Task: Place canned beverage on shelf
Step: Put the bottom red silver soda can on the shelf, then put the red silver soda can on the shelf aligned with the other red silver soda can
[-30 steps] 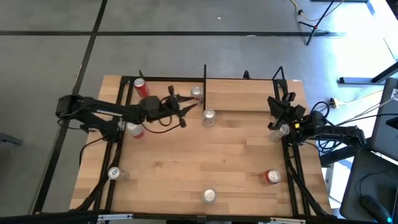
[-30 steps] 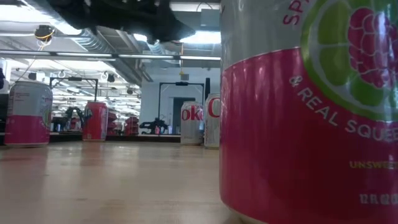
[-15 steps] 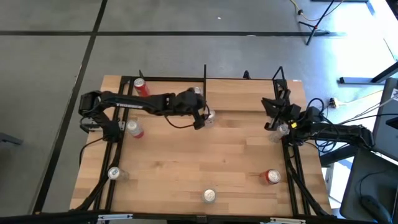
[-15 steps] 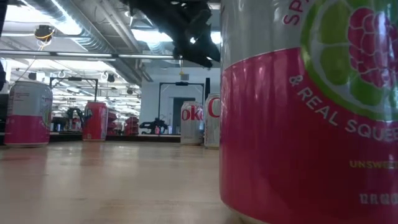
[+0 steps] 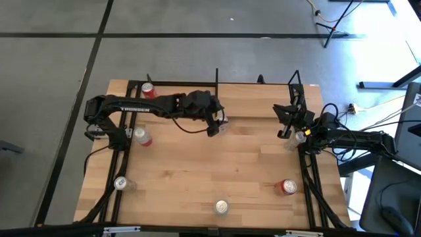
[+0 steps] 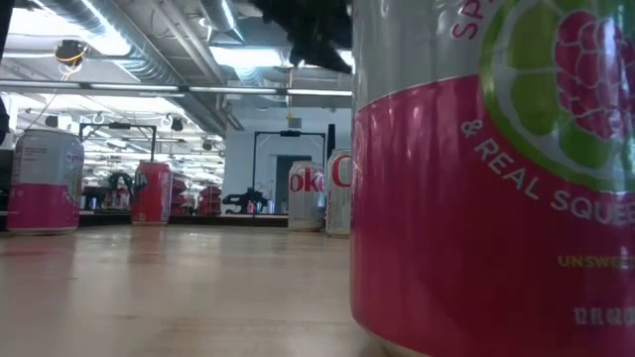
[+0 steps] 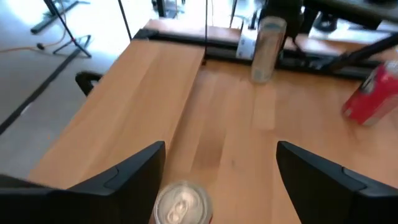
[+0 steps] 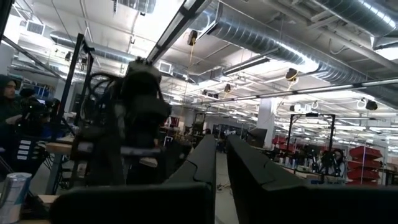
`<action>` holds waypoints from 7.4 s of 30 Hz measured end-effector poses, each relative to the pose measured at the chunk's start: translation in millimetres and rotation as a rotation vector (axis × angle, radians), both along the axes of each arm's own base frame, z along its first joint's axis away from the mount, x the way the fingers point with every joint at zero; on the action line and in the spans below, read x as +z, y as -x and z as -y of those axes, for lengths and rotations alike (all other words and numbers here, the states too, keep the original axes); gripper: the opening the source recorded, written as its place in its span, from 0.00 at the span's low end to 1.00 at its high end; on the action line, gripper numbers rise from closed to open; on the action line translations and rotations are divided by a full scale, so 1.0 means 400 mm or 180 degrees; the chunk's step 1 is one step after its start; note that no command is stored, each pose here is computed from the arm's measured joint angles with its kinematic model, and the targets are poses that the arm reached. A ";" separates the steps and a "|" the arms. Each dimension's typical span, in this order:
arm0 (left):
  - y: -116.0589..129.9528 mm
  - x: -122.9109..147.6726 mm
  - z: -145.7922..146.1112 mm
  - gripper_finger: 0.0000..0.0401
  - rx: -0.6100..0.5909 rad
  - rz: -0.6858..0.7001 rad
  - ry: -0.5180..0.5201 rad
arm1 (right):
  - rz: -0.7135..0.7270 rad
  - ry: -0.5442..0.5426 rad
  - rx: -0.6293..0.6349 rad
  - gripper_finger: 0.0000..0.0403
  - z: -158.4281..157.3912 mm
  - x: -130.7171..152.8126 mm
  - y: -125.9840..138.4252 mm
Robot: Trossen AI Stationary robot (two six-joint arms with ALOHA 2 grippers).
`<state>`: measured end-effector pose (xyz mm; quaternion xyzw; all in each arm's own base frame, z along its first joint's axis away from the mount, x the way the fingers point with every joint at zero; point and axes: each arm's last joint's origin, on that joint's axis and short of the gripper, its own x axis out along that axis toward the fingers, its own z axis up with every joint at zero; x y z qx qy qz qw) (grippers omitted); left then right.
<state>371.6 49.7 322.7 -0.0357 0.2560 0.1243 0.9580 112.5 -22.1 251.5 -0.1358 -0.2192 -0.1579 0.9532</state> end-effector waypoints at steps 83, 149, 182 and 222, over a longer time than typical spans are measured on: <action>-0.124 -0.256 -0.045 0.91 0.0234 -0.1331 0.0225 | -0.0032 0.0132 -0.0069 0.07 0.000 0.000 -0.003; -0.134 0.071 -0.252 0.66 0.0007 -0.0336 -0.0089 | 0.0007 0.0152 -0.0052 0.07 0.000 0.003 -0.001; -0.158 -0.154 -0.410 0.66 0.0001 -0.1117 0.0081 | -0.0198 0.0157 -0.0072 0.07 0.005 -0.014 -0.029; 0.000 0.144 -0.271 0.90 0.0181 -0.0749 -0.0249 | -0.0242 0.0150 -0.0075 0.07 0.005 -0.017 -0.031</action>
